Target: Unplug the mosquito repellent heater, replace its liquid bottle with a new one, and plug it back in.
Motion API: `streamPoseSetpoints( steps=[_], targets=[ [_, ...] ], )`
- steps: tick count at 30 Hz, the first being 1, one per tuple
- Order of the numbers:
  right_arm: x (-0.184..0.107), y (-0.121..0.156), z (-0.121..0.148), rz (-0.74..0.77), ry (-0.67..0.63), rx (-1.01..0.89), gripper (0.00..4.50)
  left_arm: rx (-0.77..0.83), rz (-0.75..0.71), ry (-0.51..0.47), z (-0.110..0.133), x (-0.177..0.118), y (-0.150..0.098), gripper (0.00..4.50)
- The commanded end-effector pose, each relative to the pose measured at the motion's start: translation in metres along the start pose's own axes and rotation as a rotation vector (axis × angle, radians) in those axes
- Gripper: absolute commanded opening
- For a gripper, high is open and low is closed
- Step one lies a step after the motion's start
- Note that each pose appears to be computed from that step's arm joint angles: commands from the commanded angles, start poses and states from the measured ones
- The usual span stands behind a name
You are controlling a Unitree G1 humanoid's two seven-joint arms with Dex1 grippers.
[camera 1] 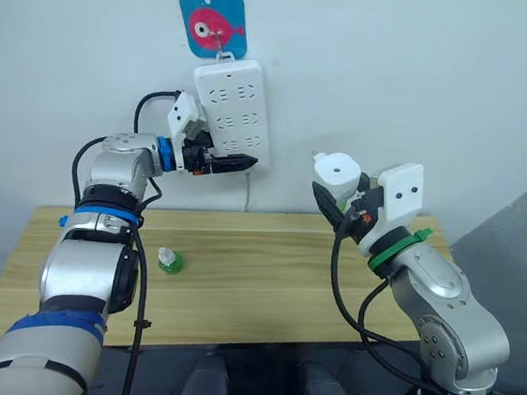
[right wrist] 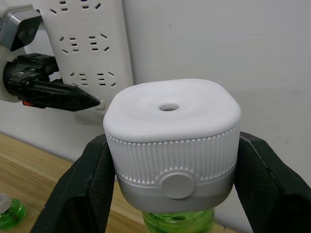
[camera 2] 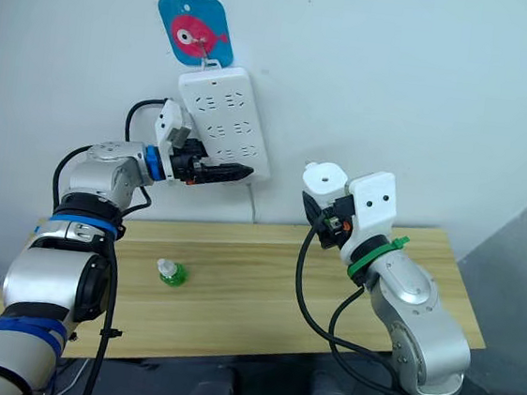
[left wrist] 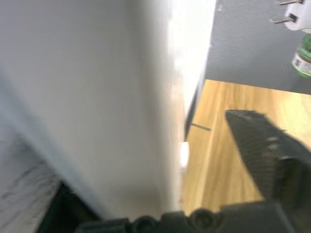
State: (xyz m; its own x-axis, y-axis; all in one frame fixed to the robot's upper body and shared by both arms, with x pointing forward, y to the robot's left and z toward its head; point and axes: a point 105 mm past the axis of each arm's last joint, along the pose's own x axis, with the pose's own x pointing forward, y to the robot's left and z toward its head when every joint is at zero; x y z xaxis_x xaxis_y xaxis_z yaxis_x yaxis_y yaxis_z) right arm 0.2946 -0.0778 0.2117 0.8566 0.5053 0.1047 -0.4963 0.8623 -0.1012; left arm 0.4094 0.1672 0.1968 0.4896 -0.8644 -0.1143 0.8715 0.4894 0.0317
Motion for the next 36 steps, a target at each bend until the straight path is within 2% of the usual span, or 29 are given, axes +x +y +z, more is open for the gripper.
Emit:
streamPoseSetpoints(
  steps=[1,3,7,10,13,18,21,25,31,33,36],
  targets=[
    [-0.003,-0.003,0.008,0.007,-0.055,0.002,3.01,0.009,0.129,0.021,0.003,-0.038,0.018,4.48],
    [-0.003,-0.006,0.004,0.011,-0.050,0.008,3.01,0.016,0.157,0.030,0.003,-0.051,0.020,4.48],
    [-0.005,-0.016,-0.011,0.010,-0.012,0.015,3.01,-0.018,0.280,-0.017,0.005,-0.084,0.028,4.48],
    [-0.004,-0.026,-0.016,-0.013,-0.009,0.062,3.01,-0.018,0.205,0.014,-0.008,-0.091,0.002,4.48],
    [-0.004,-0.042,-0.018,-0.058,-0.016,0.146,3.01,-0.028,0.133,0.006,-0.009,-0.085,-0.030,4.48],
    [-0.009,-0.064,-0.020,-0.120,-0.030,0.315,3.01,0.041,0.033,0.014,-0.011,-0.059,-0.079,4.48],
    [-0.012,-0.071,-0.022,-0.112,-0.044,0.521,3.01,0.157,-0.012,-0.046,-0.012,-0.026,-0.107,4.48],
    [-0.016,-0.081,-0.013,-0.095,-0.136,0.869,3.01,0.306,-0.083,-0.172,-0.013,0.029,-0.145,4.48],
    [-0.025,-0.066,-0.002,-0.022,-0.174,1.114,3.01,0.254,-0.039,-0.314,-0.014,0.070,-0.159,4.48],
    [-0.030,-0.062,-0.002,-0.011,-0.164,1.144,3.01,0.237,-0.022,-0.374,-0.005,0.082,-0.163,4.48],
    [-0.034,-0.059,-0.002,-0.007,-0.147,1.165,3.01,0.235,-0.036,-0.409,0.002,0.093,-0.171,4.48]
  ],
)
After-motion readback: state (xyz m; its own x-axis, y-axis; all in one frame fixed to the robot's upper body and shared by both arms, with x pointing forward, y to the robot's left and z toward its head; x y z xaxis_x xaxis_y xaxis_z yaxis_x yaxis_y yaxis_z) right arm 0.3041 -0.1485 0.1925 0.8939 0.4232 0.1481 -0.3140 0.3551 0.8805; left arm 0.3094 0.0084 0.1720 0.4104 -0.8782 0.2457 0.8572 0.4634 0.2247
